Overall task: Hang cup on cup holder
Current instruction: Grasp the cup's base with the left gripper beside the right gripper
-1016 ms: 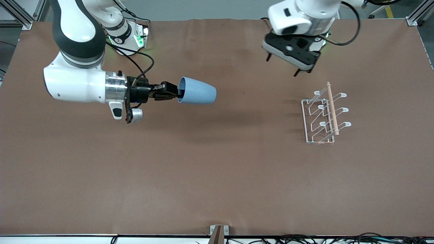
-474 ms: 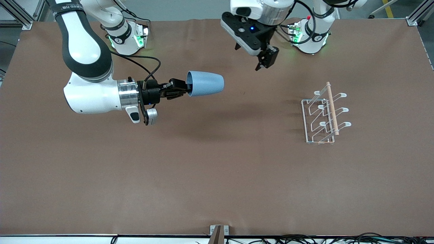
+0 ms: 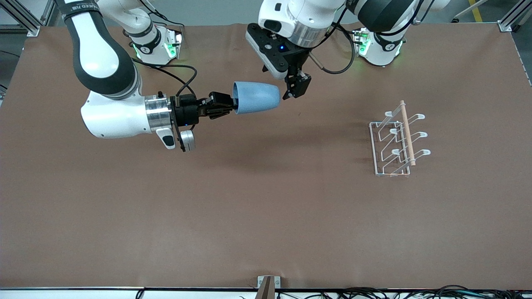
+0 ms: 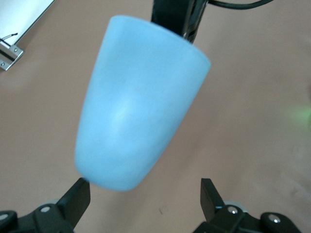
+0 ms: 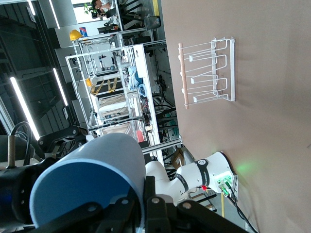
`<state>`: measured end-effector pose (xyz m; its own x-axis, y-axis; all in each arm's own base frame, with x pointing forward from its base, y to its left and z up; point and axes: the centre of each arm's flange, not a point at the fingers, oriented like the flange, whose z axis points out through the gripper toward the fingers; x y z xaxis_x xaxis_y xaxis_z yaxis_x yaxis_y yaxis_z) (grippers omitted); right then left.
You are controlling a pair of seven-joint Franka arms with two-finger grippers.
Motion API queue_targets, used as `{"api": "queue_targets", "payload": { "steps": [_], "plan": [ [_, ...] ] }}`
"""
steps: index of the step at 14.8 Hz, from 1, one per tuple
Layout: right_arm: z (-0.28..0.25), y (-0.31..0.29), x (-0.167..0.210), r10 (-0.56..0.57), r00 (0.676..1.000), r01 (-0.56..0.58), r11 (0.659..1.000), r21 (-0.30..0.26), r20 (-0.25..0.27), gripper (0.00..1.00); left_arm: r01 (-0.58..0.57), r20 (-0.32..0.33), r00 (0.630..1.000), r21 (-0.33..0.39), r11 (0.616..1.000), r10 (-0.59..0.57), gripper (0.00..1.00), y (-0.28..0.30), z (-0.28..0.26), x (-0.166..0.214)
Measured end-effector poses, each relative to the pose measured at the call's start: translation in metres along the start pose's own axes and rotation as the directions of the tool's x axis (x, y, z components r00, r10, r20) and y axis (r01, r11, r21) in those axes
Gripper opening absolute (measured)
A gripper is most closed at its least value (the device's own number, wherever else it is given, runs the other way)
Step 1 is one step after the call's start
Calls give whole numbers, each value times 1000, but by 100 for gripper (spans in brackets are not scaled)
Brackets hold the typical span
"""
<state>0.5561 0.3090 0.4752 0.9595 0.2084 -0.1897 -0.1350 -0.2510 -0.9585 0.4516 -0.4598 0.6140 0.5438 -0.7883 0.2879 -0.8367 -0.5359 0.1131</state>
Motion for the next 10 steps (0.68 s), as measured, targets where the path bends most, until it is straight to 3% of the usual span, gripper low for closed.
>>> {"api": "queue_targets", "payload": {
  "steps": [10],
  "plan": [
    [-5,-1,2,-4,1000,5,1000,12,-10,5,-132,-15,991,7,991,132,100,-4,-3,1]
  ]
}}
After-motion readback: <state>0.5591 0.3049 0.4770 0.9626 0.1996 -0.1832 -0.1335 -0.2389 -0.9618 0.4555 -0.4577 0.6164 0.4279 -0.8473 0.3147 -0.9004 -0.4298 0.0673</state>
